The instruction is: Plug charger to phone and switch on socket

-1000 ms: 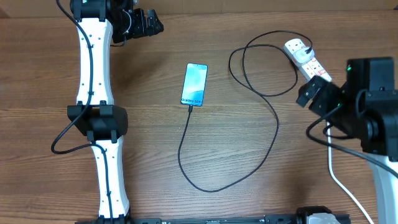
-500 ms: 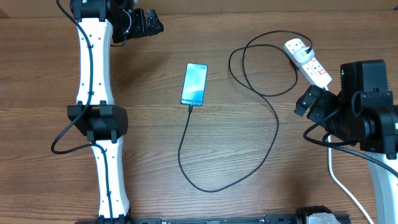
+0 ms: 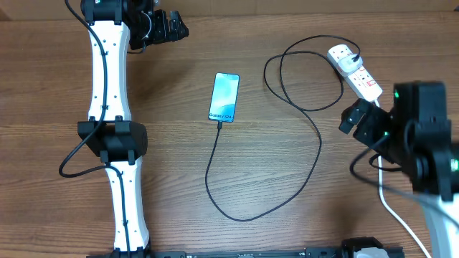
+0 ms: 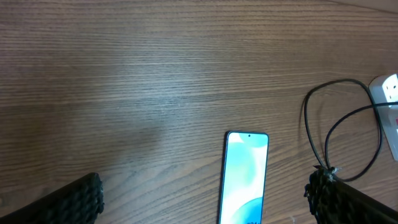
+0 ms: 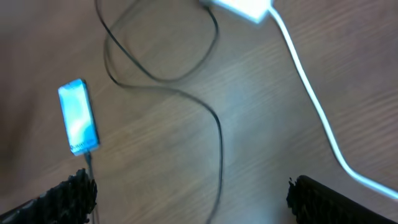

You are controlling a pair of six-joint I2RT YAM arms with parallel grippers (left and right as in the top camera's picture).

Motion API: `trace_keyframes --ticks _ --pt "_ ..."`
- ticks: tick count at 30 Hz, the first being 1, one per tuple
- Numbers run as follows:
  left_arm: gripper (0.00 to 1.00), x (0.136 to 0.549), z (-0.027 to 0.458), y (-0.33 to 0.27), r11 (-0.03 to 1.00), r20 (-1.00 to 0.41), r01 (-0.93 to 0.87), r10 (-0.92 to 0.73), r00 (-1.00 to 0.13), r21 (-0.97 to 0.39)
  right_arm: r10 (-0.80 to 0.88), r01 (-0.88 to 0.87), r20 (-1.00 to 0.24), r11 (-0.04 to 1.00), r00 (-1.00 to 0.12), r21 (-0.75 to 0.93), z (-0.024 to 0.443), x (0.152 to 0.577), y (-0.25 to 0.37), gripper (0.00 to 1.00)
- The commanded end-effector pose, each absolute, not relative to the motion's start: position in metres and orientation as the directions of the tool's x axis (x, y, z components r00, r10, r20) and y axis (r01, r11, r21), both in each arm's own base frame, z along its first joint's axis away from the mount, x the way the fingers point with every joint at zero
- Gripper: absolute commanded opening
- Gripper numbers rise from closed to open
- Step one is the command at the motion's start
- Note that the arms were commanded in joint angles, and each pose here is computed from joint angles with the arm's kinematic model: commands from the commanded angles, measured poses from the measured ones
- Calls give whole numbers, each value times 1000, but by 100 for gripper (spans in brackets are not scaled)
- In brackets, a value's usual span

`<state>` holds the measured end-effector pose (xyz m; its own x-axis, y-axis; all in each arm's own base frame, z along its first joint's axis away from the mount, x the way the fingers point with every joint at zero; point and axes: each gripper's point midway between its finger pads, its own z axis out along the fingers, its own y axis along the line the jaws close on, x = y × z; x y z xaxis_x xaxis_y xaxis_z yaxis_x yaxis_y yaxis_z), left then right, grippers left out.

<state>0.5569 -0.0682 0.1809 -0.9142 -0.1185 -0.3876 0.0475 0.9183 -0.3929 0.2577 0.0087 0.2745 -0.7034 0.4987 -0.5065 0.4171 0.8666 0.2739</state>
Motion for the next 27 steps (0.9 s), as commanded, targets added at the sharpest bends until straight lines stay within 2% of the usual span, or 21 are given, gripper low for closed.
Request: trace_keyframes --ticks 1,7,15,20,27 --pt "100 556 196 -69 918 -416 59 -120 -901 -392 454 335 -625 891 -635 306 286 248 7 100" --pt "100 556 196 -69 918 -416 58 -120 -901 -392 426 211 -770 905 -474 370 279 234 9 100" --pt "100 556 196 -69 918 -416 58 -120 -901 -392 441 142 -814 897 -379 420 231 215 7 100" --pt "100 556 196 -69 918 -416 58 -120 -901 -392 354 45 -883 932 -307 359 223 219 11 100" --pt "99 556 196 -69 918 -416 58 -120 -901 -392 348 7 -910 934 -226 356 220 215 12 100"
